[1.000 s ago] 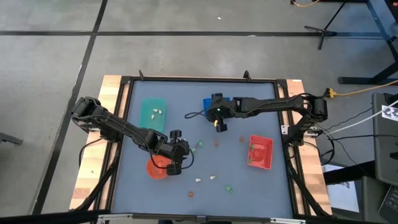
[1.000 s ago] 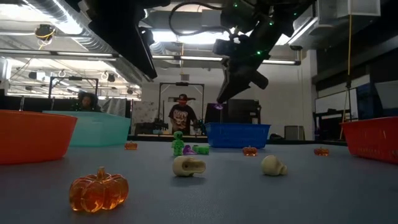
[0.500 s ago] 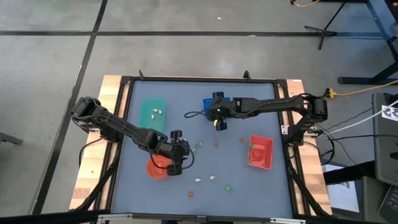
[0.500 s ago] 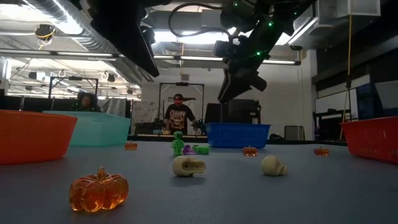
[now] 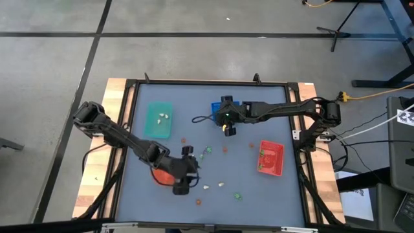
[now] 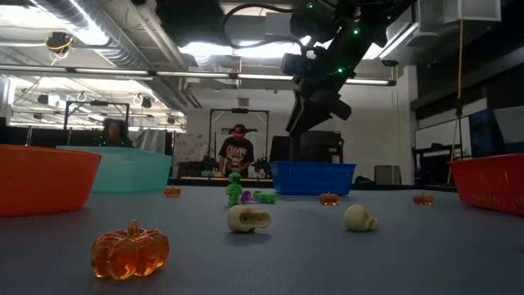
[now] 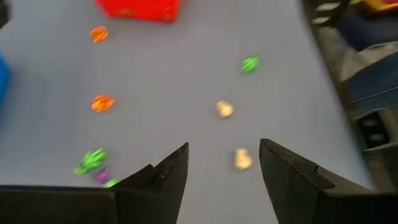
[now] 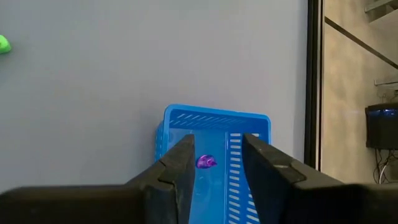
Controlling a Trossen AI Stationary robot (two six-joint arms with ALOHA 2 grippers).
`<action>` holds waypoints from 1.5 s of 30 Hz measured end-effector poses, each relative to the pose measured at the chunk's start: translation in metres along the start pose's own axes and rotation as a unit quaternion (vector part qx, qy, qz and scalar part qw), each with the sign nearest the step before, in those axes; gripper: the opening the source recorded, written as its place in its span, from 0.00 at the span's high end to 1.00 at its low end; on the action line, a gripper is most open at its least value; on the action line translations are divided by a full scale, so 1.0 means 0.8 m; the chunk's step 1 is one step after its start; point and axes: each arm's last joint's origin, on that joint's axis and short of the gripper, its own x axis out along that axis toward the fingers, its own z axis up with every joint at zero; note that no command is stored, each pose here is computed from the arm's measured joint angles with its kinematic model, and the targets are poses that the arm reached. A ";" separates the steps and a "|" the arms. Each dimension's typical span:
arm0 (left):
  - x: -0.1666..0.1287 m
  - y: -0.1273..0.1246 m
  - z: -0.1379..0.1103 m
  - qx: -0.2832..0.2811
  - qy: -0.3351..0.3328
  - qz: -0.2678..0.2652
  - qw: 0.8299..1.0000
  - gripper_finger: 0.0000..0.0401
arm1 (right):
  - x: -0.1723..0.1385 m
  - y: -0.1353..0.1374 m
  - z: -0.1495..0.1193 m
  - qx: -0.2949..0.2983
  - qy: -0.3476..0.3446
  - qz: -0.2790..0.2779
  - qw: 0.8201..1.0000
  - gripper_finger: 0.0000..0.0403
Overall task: Sort Halloween decoration
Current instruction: Put the orange pumpkin toy into the orange bowl
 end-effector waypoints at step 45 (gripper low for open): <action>0.119 -0.100 -0.103 0.072 0.031 -0.063 0.995 0.55 | 0.000 0.001 -0.002 -0.002 0.005 0.008 1.000 0.67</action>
